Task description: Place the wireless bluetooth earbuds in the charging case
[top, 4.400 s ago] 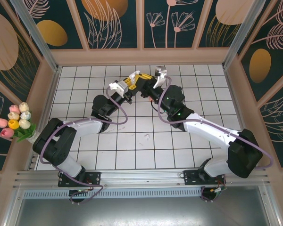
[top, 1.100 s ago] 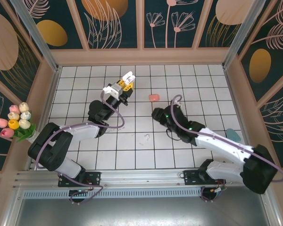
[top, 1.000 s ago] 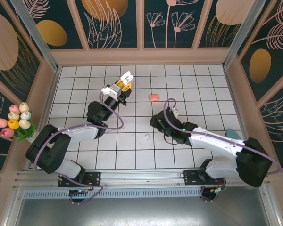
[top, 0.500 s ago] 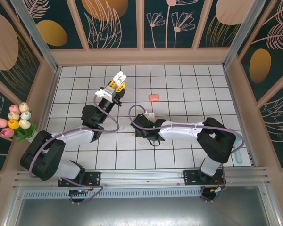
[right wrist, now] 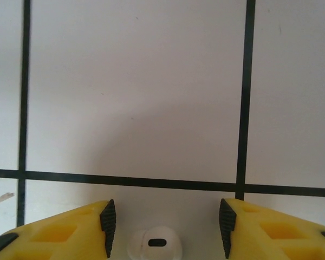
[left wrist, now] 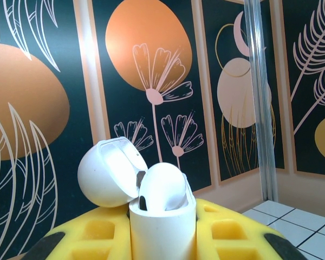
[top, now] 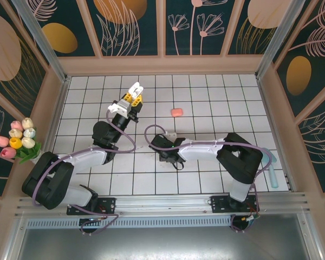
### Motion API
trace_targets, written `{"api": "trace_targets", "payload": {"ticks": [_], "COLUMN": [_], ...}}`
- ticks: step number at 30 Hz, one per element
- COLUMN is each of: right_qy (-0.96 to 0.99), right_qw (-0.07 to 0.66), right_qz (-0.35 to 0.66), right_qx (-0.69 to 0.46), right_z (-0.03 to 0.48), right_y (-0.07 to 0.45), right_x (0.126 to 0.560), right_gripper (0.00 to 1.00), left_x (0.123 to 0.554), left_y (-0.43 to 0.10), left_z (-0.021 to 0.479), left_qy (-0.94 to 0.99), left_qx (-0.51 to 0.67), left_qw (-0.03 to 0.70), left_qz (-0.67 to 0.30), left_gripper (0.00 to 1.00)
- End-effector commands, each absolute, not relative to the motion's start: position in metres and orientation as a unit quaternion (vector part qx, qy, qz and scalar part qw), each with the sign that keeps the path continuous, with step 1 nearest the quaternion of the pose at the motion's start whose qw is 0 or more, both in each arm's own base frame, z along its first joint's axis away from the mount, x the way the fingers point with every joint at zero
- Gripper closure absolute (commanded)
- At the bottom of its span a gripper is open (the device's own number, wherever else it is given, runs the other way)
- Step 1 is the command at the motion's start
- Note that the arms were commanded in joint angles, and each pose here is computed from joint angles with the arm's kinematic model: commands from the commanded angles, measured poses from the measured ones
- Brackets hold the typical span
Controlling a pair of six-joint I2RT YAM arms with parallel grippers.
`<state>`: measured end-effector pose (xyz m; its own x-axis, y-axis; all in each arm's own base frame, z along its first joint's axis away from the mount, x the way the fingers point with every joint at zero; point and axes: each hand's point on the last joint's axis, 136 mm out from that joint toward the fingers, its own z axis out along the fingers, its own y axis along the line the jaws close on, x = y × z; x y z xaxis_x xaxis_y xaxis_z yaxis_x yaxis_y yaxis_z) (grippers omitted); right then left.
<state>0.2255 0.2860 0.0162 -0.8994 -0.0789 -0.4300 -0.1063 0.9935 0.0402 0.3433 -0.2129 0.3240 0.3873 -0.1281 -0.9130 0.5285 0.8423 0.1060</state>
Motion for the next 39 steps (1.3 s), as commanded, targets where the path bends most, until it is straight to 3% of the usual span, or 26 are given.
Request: {"api": "trace_targets", "payload": {"ticks": [1, 39], "right_qy": [0.976, 0.978], "right_qw": [0.213, 0.206], "right_qz": [0.017, -0.014], "right_qx": [-0.032, -0.013], "right_z": [0.016, 0.009], "right_y": [0.286, 0.267], "right_x": [0.223, 0.208], "right_gripper": [0.45, 0.61], "left_x": [0.337, 0.336], "left_y": [-0.209, -0.213], "left_z": [0.337, 0.337], "left_qy": [0.495, 0.492], "left_qx": [0.192, 0.196], "left_qw": [0.822, 0.819], "left_qz": [-0.206, -0.221], "left_gripper": [1.0, 1.0]}}
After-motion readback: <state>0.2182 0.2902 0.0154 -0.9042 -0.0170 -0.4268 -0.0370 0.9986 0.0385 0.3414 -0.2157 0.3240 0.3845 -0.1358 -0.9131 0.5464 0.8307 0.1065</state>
